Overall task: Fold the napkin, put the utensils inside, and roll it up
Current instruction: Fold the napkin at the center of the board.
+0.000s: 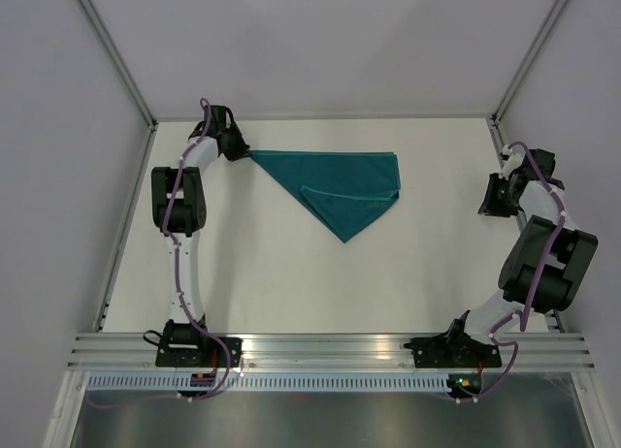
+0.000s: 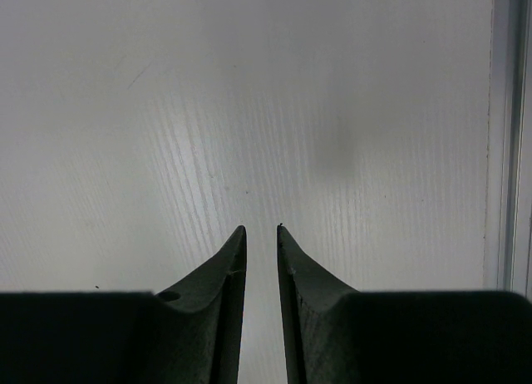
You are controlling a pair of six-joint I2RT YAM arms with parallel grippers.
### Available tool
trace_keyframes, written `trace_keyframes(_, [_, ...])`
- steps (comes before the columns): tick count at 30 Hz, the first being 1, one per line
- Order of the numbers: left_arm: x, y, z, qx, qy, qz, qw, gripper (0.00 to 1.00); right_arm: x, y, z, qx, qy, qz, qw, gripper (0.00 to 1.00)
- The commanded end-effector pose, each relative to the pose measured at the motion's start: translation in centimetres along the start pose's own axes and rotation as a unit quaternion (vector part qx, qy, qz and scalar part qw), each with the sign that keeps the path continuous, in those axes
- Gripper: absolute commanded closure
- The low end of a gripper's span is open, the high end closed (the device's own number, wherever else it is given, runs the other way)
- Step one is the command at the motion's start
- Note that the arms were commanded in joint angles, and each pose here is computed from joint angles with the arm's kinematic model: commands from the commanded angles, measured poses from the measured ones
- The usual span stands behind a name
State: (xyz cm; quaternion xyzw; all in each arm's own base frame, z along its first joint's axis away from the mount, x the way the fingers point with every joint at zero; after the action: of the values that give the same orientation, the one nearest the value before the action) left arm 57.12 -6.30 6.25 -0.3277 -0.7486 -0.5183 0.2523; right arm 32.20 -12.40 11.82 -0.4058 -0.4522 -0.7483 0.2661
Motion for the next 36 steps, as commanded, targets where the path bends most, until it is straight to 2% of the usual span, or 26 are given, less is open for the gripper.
trace_keyframes(1, [0.7,0.9,-0.8,0.004,-0.011,-0.004,1.0,0.98,0.0,-0.2,-0.1,-0.003,0.004,0.007,1.0,0.73])
trace_keyframes(6, [2.1,1.3,-1.7,-0.017,-0.036,-0.019,0.999,0.98,-0.1,-0.3,-0.2,-0.002,0.004,0.008,1.0,0.73])
trace_keyframes(13, [5.4,2.4,-4.9,-0.082,-0.083,-0.061,0.991,0.98,-0.2,-0.2,-0.2,-0.003,0.003,0.008,1.0,0.74])
trace_keyframes(22, [7.5,0.9,-7.2,-0.14,-0.113,-0.07,0.981,0.98,-0.2,-0.3,-0.3,-0.002,0.001,0.009,1.0,0.74])
trace_keyframes(28, [9.5,-1.3,-10.5,-0.212,-0.15,-0.079,0.962,0.98,-0.2,-0.2,-0.4,-0.001,-0.002,0.008,1.0,0.74])
trace_keyframes(36, [10.8,-7.5,-15.3,-0.321,-0.225,-0.044,0.919,0.98,-0.2,-0.2,-0.4,-0.002,-0.005,0.007,1.0,0.74])
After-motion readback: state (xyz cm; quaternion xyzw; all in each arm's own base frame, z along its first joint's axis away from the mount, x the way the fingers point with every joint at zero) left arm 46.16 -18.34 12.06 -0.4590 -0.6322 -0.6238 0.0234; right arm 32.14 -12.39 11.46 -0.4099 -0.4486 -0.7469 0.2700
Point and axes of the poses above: each gripper's point midway between its finger pads, its own x axis back along the fingers, its own z axis along the line the jaws close on, y = z × x, the point moved 5 cm from there along x, back along the fingers, and after that the axes turned 13 degrees about -x, right-handed, at the moved point
